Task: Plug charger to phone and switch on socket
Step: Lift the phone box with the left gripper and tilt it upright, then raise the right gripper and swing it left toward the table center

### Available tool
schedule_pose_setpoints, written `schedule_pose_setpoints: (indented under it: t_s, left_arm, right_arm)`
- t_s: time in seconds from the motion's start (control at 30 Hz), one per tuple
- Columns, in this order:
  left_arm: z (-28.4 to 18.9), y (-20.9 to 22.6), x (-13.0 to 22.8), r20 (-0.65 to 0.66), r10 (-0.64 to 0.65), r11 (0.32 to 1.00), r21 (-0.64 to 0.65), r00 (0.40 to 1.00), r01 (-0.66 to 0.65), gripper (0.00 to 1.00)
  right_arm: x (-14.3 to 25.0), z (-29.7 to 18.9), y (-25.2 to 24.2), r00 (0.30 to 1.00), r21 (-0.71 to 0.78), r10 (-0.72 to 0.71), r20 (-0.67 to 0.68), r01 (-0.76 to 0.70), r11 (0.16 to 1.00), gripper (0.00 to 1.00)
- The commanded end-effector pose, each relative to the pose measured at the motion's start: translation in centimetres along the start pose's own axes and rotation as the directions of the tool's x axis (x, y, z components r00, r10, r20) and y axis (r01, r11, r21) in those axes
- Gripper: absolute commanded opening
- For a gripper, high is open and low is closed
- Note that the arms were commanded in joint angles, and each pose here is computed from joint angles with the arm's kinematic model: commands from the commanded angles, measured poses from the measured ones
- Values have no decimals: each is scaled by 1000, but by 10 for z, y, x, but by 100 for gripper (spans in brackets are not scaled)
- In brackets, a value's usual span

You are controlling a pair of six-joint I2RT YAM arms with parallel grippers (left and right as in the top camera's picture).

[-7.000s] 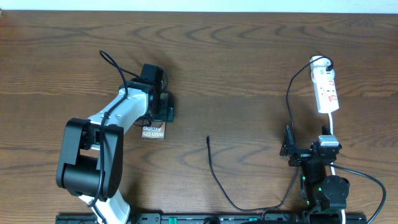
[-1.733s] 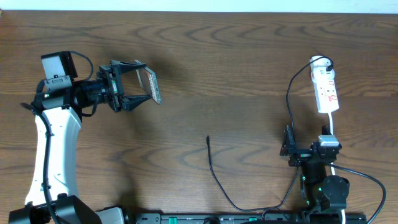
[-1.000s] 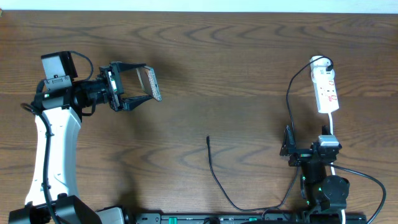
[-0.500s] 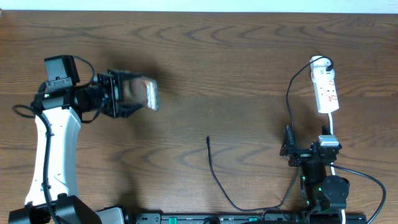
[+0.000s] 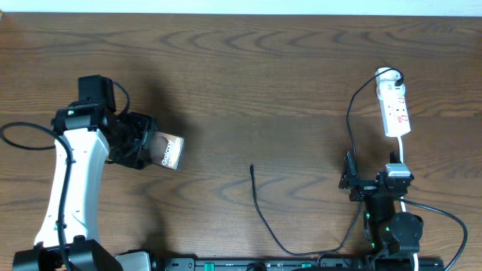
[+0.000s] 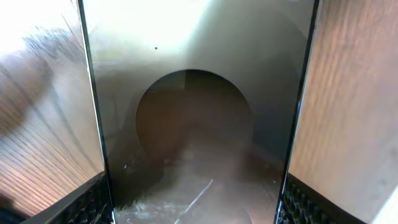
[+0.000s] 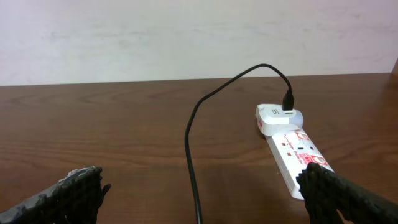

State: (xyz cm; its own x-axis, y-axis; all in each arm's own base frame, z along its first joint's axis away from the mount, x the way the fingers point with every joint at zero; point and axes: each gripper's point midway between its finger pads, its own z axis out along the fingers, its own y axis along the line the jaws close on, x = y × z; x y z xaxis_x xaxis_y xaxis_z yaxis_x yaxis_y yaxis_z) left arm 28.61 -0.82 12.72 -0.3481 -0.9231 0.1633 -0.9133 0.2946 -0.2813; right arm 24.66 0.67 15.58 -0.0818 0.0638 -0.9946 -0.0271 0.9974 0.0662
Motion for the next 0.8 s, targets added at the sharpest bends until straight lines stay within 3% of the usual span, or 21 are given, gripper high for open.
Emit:
schedule_pose_setpoints:
  t_s: [0.0,0.27,0.47,0.6,0.77]
  left_arm:
    - [-6,-2,-2,56,45,999,-5,997,-45,7]
    - [-5,-3,2,48,55,998,-6,997,-55,8]
    - [-5,-3,2,49,54,999,-5,997,-54,8]
    - [-5,-4,2,51,55,998,1,997,-56,7]
    - [-5,-5,1,53,50,999,6,997,-50,7]
  right_arm:
    - [1,0,-2,1000,9,9,-2,-9,1000,99]
    - [-7,0,-10,999,56,1,32,-3,998,99]
    - [-34,-5,26,991,-151,30,129,-11,988,99]
    - [-49,-11,46,988,-272,98,117,-63,960,99]
    - [-74,-10,59,996,-324,54,68,-29,946,99]
